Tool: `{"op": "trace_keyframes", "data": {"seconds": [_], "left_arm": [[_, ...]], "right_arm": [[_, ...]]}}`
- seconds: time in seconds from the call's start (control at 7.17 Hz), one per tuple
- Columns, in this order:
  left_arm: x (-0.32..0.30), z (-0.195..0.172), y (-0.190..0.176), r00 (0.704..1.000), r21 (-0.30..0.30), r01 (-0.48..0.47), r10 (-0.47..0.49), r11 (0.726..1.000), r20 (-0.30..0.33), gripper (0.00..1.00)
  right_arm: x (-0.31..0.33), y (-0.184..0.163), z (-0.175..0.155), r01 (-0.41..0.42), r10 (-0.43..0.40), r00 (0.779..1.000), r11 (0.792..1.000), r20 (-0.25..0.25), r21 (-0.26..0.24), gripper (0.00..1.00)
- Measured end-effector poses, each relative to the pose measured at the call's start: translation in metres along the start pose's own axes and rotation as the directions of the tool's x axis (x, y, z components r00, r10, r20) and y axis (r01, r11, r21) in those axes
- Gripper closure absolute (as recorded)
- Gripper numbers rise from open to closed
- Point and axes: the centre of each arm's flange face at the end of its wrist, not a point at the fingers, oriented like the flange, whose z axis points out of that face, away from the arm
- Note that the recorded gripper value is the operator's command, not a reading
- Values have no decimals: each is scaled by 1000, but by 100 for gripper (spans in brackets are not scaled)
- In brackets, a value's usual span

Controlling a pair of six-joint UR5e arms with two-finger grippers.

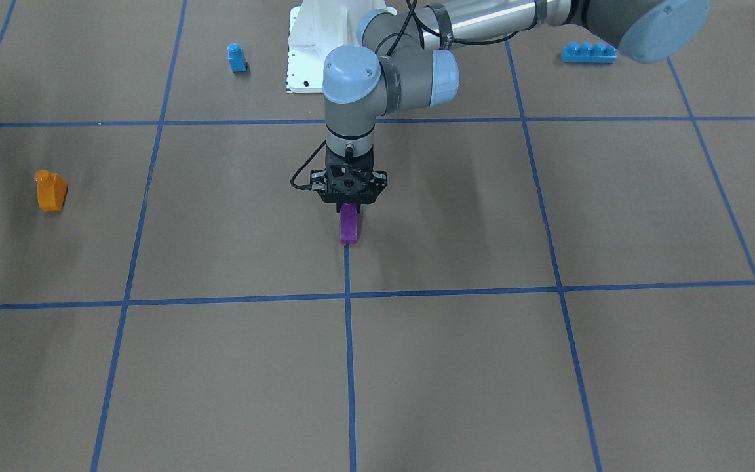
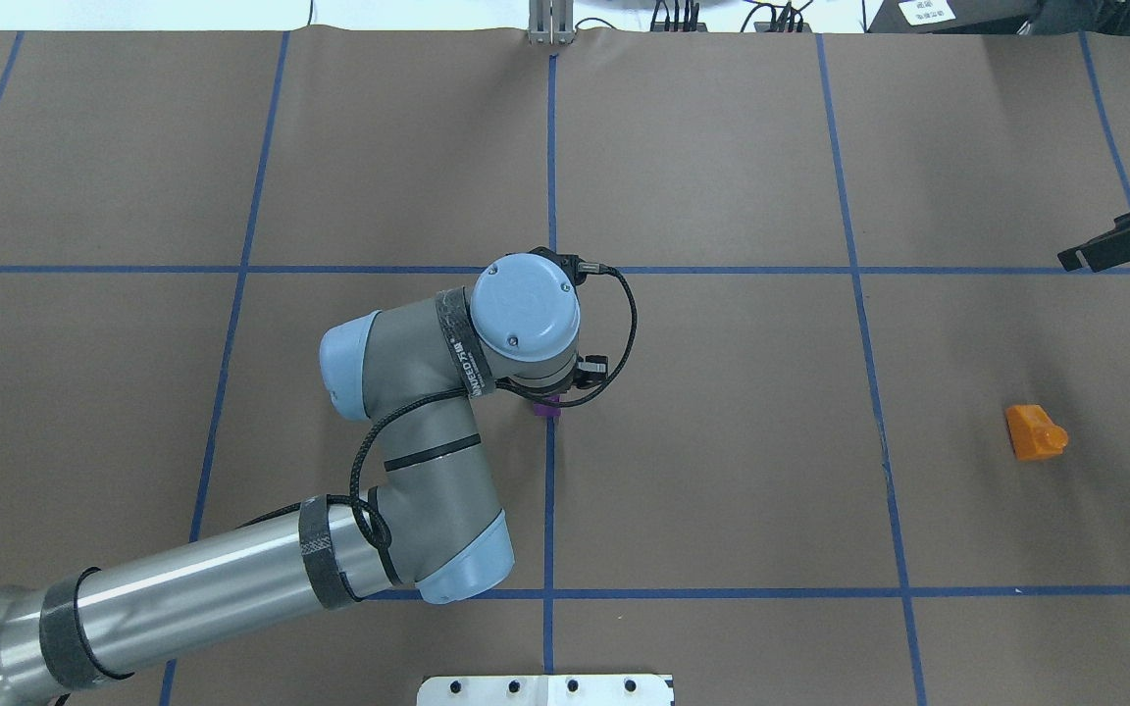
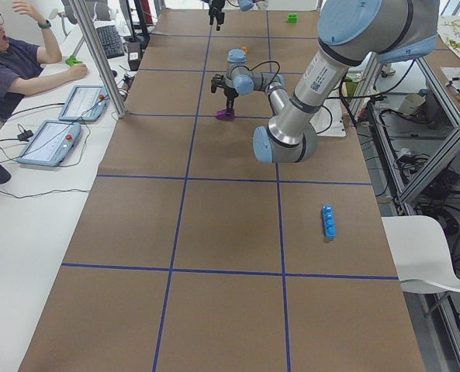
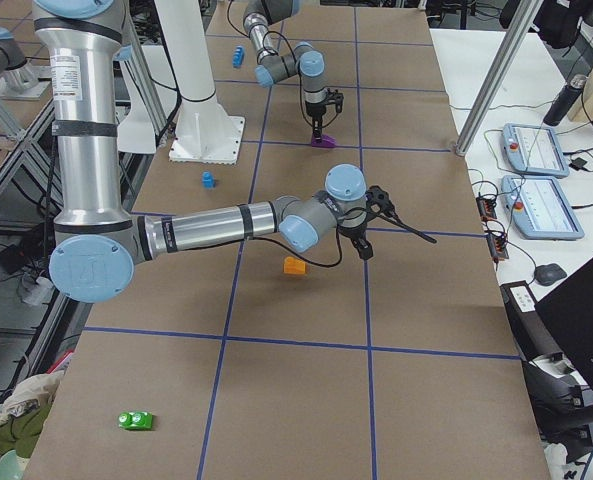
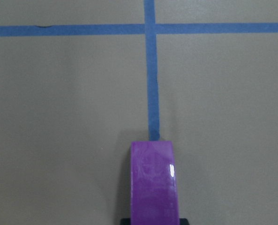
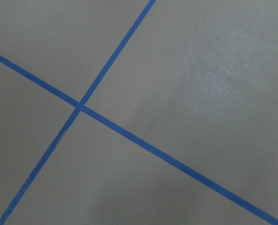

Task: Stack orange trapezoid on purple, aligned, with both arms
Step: 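Carry the purple block with the left gripper toward the table center, then lower the purple block onto the table and open the left gripper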

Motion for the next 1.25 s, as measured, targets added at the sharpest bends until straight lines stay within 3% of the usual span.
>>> {"op": "trace_keyframes", "data": {"seconds": [0.42, 0.56, 0.7, 1.25], "left_arm": [[0, 1, 1, 1000, -2, -1, 1, 1000, 1, 75], [0, 2, 2, 1000, -2, -2, 2, 1000, 1, 49], [0, 2, 2, 1000, -3, -3, 3, 1000, 2, 0], [2, -2, 7, 1000, 16, -13, 13, 1000, -5, 0]], "right_arm": [[0, 0, 0, -1, 1, 1000, 1000, 0, -1, 0], [0, 0, 0, -1, 1, 1000, 1000, 0, -1, 0], [1, 0, 0, -1, 1, 1000, 1000, 0, -1, 0], [1, 1, 1, -4, 4, 1000, 1000, 0, -2, 0]]}}
